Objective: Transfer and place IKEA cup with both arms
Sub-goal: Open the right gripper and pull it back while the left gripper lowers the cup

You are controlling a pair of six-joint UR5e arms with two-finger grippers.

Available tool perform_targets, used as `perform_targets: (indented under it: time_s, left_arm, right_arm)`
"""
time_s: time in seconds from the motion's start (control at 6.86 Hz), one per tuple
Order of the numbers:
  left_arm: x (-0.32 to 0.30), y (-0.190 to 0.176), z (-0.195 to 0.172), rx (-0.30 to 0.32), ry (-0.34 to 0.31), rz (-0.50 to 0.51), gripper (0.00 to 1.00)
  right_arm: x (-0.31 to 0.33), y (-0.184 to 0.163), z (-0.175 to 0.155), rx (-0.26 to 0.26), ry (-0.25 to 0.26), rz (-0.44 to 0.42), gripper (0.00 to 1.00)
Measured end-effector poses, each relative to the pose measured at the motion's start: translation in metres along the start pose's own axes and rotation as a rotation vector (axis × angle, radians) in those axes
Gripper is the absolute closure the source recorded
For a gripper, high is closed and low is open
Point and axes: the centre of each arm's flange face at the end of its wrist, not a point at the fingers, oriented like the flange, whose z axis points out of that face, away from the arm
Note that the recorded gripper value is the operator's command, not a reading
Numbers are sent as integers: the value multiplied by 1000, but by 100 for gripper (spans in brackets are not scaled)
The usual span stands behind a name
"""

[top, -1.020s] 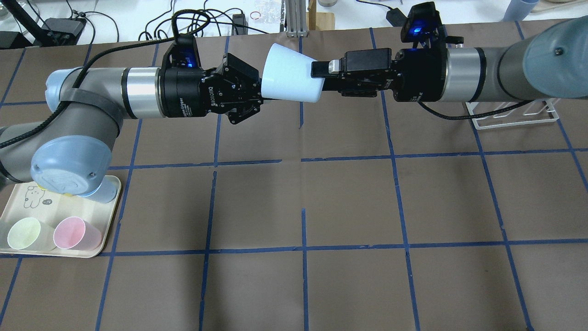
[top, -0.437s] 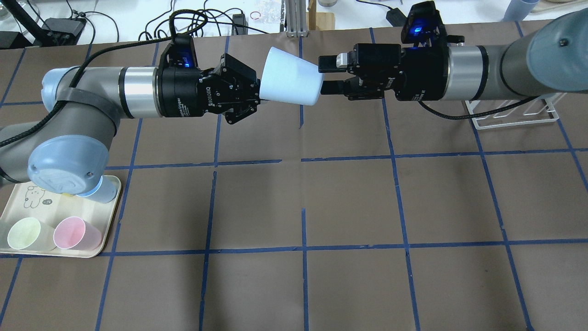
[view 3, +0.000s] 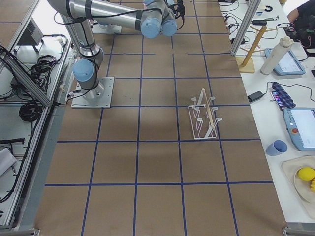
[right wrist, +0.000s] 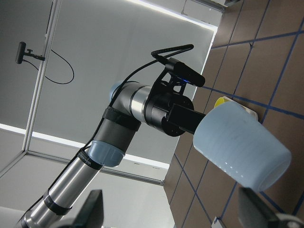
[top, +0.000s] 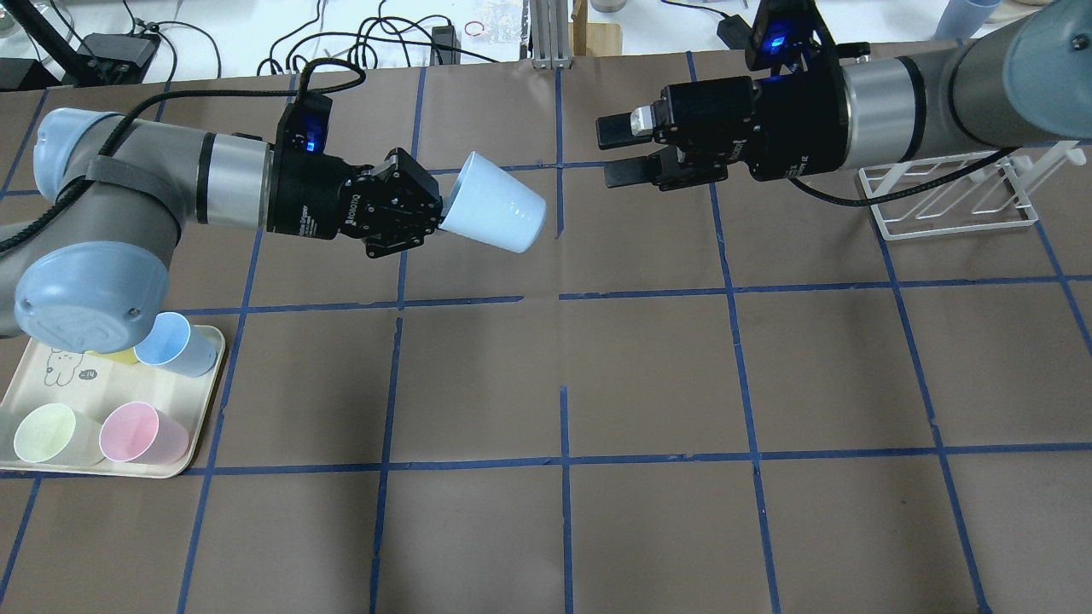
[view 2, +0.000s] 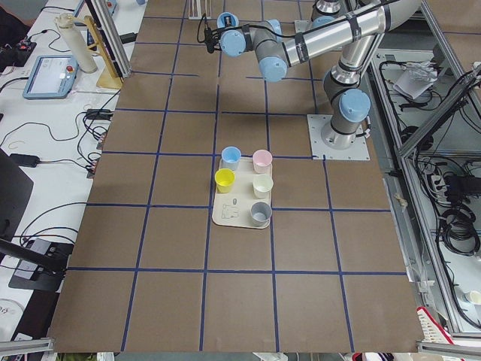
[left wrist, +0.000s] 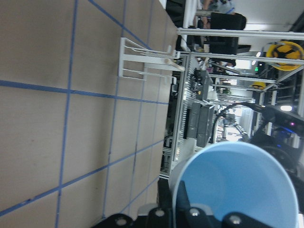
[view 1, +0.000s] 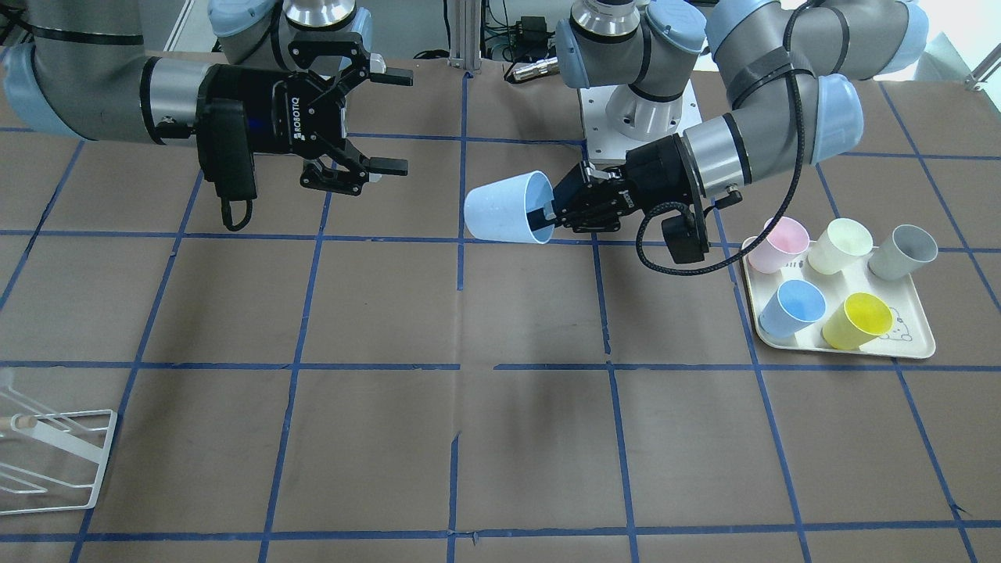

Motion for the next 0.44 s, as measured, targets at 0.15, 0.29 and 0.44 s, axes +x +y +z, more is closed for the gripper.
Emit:
perform_targets:
  time_s: [0.15,0.29,0.44]
  left_arm:
    - [-15,-4,-13,25,-167,20,100]
    - [-26,-11,-32,57,-325,35,100]
    - [-32,-19,-56,87,-468,58,100]
  right_arm:
    - [3,3,-1,-52,18,6,0]
    - [10,4,-2,-96,33,28,0]
    - [18,3,-3,-136,49,70,0]
